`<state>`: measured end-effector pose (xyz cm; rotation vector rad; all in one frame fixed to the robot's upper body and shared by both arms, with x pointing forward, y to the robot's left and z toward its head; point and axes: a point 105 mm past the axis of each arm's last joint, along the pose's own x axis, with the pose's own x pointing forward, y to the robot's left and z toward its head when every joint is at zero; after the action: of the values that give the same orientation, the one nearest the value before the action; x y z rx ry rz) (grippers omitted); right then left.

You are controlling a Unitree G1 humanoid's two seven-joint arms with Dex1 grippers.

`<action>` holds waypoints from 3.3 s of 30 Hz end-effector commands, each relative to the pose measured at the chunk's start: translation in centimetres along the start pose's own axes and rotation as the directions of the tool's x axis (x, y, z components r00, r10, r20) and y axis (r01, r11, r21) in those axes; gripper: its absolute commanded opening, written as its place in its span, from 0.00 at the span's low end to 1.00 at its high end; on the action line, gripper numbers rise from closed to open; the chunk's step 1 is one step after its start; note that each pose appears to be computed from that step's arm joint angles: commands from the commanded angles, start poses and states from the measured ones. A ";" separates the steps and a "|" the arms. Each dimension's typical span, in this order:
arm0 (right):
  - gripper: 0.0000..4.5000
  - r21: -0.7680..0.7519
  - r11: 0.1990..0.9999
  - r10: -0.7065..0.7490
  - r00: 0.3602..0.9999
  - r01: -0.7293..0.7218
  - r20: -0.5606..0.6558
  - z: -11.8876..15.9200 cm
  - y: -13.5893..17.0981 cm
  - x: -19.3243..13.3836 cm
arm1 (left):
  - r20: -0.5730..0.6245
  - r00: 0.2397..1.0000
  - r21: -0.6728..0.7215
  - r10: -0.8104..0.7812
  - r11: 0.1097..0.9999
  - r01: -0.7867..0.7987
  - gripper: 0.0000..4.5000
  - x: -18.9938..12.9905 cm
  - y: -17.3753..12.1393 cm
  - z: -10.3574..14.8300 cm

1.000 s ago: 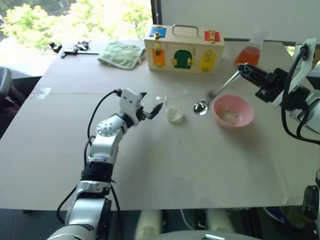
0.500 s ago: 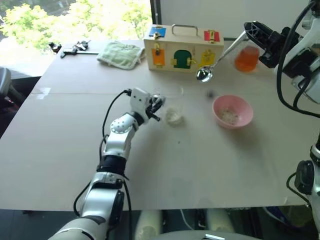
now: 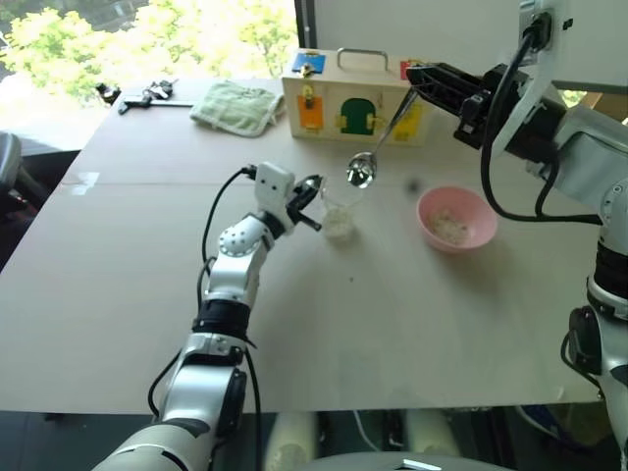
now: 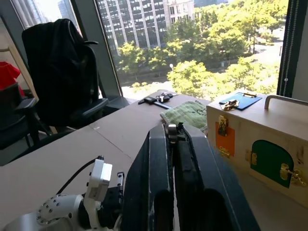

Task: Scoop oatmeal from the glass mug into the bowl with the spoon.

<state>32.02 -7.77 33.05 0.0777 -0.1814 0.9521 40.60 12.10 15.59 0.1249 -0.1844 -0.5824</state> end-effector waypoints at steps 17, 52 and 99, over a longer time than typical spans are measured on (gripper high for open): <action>0.00 -0.413 0.865 0.203 0.952 -0.284 -0.229 -7.8 4.3 3.4 | -0.039 0.995 0.076 -0.093 0.992 0.096 0.02 0.5 -1.6 3.0; 0.00 0.215 0.973 -0.073 0.996 0.082 -0.046 -4.3 -1.3 1.9 | -0.044 0.996 0.084 -0.080 0.993 0.083 0.02 -0.3 -1.4 1.7; 0.00 0.570 0.760 -0.369 0.929 0.313 -0.019 -4.6 -4.6 -2.8 | -0.012 0.999 -0.080 0.052 0.995 -0.053 0.02 0.7 -2.3 -0.1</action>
<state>35.20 -11.08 27.23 0.6717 0.0761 0.6295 40.00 9.54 14.94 0.0488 -0.1271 -0.5547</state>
